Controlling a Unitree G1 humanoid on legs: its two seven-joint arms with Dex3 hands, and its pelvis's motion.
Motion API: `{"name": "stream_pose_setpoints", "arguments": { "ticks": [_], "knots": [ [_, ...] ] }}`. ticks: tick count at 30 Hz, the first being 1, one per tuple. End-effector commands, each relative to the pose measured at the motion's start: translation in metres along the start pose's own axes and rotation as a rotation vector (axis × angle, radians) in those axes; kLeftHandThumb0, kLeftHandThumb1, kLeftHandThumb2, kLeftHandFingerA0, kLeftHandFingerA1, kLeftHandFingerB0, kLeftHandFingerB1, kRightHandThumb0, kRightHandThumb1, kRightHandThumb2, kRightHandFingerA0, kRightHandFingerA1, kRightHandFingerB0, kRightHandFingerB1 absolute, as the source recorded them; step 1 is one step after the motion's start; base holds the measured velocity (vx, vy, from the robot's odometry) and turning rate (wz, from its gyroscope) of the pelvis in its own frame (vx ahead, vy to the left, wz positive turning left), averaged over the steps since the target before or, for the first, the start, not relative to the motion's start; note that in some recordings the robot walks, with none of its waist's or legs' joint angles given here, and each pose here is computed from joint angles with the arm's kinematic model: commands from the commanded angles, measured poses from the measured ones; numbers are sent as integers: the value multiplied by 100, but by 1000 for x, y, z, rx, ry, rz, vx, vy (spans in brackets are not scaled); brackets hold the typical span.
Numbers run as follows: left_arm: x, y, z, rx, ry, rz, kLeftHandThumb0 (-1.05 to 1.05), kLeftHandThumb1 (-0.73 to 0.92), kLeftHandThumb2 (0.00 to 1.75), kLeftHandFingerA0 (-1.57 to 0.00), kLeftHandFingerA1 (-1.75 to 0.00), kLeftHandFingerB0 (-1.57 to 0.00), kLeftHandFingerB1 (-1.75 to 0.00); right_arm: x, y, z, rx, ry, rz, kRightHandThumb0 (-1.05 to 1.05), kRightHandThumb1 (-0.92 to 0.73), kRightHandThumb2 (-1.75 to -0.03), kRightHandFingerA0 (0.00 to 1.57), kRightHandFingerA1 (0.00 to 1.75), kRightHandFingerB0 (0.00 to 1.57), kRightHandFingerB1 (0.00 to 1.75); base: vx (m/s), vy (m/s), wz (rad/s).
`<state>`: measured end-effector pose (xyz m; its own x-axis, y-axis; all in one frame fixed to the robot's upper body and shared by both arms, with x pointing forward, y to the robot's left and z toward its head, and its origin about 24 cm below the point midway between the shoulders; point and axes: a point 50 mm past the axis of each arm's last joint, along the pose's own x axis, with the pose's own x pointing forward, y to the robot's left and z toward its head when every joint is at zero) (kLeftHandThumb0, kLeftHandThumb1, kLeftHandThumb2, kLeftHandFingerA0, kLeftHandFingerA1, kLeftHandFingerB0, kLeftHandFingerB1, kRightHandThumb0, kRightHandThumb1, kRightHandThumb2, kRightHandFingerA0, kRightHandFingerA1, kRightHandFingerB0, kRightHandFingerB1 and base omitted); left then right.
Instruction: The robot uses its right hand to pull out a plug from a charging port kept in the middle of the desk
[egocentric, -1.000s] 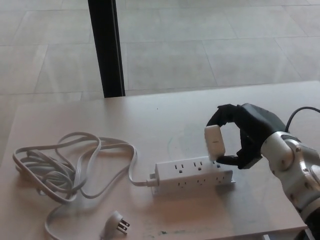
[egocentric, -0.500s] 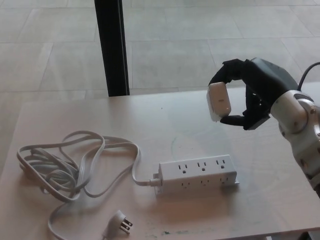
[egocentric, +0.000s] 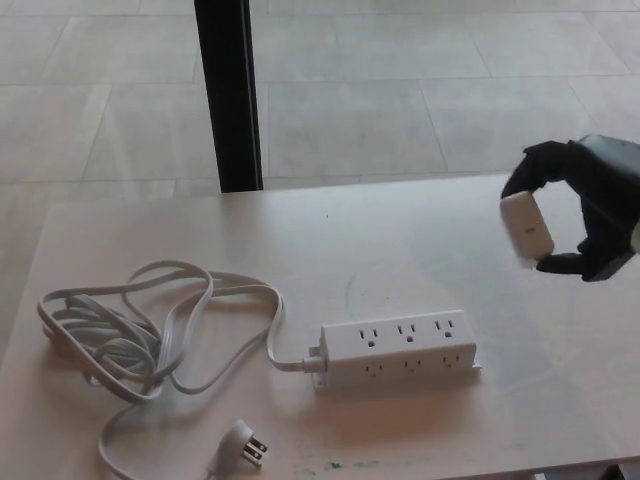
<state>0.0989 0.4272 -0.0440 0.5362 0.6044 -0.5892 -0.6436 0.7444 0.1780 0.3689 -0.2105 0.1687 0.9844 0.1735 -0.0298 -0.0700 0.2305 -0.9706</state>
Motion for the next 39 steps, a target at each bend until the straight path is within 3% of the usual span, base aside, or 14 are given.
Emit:
{"name": "stream_pose_setpoints", "arguments": {
  "ticks": [1,4,5,7,8,10,11,22,26,28,32,33,35,39],
  "knots": [
    [-1,6,6,-18,-31,15,-105,86,72,-88,-67,-68,-59,-11,16,-30,-227,58,79,-35,-56,-64,90,161,90,66,0,0,0],
    [-1,6,7,-37,-29,20,-105,86,73,-89,-68,-68,-59,-12,22,-36,-291,81,125,-34,-58,-66,89,163,90,76,0,0,0],
    [-1,7,7,-34,-35,23,-105,86,72,-89,-69,-69,-61,-12,30,-41,-329,100,168,-32,-63,-62,88,171,86,104,0,0,0],
    [-1,6,8,-36,-39,22,-105,87,71,-89,-69,-67,-60,-12,34,-43,-342,111,187,-32,-63,-66,93,172,87,102,0,0,0],
    [-1,6,8,-34,-41,18,-105,86,72,-88,-69,-68,-60,-12,37,-44,-338,110,194,-36,-47,-95,117,131,84,91,0,0,0],
    [0,6,10,-38,-43,17,-105,87,72,-87,-69,-68,-61,-13,43,-44,-334,108,206,-38,-45,-94,119,133,82,83,0,0,0],
    [0,5,10,-39,-41,22,-105,88,72,-88,-68,-69,-60,-13,49,-41,-353,88,211,-32,-58,-64,88,164,88,71,0,0,0],
    [1,4,11,-49,-41,25,-105,87,71,-90,-68,-70,-60,-10,76,-26,-450,73,339,-36,-62,-65,78,157,85,59,0,0,0],
    [1,4,11,-44,-40,21,-105,89,73,-90,-67,-69,-60,-11,75,-27,-424,95,387,-37,-59,-58,86,140,51,41,0,0,0],
    [1,5,11,-37,-44,23,-105,88,72,-88,-66,-69,-59,-10,72,-28,-419,126,419,-76,-45,-79,91,132,9,39,0,0,0],
    [1,5,10,-41,-36,31,-105,88,71,-92,-67,-69,-59,-12,67,-30,-421,128,426,-96,-45,-85,91,145,2,13,0,0,0],
    [1,5,10,-40,-37,29,-105,89,74,-92,-67,-69,-59,-13,65,-31,-423,134,430,-91,-53,-60,76,154,0,24,0,0,0],
    [0,6,9,-43,-42,27,-105,90,70,-89,-68,-70,-60,-14,59,-37,-416,162,437,-94,-44,-81,82,141,6,0,0,0,0],
    [1,4,10,-53,-42,20,-105,89,71,-89,-70,-70,-61,-17,48,-45,-310,202,404,-90,-49,-62,70,154,0,11,0,0,0]
  ]
}}
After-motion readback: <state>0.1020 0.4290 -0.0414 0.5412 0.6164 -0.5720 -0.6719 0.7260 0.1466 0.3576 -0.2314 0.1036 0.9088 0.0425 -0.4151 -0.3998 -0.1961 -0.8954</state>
